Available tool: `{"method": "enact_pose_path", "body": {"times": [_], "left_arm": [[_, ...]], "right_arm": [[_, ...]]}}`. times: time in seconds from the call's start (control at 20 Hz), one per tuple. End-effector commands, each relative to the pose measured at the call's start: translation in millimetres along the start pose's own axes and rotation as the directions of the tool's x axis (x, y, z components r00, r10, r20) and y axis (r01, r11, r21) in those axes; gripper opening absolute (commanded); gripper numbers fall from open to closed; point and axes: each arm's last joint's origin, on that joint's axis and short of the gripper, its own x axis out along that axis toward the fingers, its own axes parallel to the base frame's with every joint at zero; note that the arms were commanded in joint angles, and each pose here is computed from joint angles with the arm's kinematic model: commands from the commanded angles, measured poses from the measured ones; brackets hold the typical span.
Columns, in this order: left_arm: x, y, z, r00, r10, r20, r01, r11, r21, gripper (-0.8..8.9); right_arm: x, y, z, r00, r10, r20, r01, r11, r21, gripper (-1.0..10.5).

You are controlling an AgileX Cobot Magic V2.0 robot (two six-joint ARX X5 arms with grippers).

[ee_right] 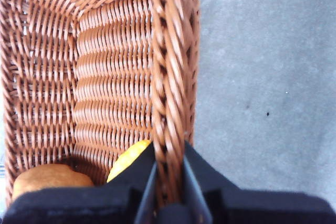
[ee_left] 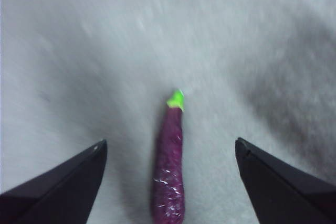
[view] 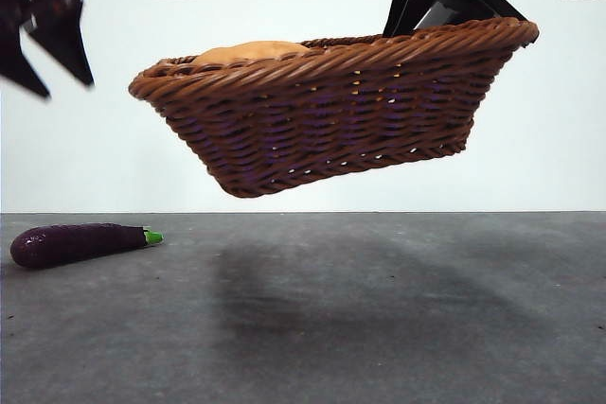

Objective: Help me put the vegetables on the table into the basket

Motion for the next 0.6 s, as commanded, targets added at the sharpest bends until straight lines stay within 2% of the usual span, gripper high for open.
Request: {"method": "enact_pose_path", "body": {"times": [0.05,0.15,0.35,0.6], "left_arm": [[44,12,-11,0.996,-0.047,-0.074,0.045,0.999,-0.021,4.15],[78,16,-21,0.986,-0.08,-0.148,0.076,0.997,-0.034,4.73],[113,11,-35,0.96,-0.112,-0.256,0.11,0.994,-0.024,4.77],[131,-4,-38,0.936,-0.001,-0.352,0.025,0.998,0.064,4.77]], "right_arm": [[0,1,1,1.0,0.019,0.012,-0.019,1.0,-0.015,-0.1],[0,1,1,1.0,0.019,0.013,-0.019,1.0,-0.024,-0.1],[0,1,1,1.0,0.018,0.013,-0.018,0.999,-0.049,-0.1],[0,1,1,1.0,0.017,0.016,-0.017,0.999,-0.049,-0.1]]}}
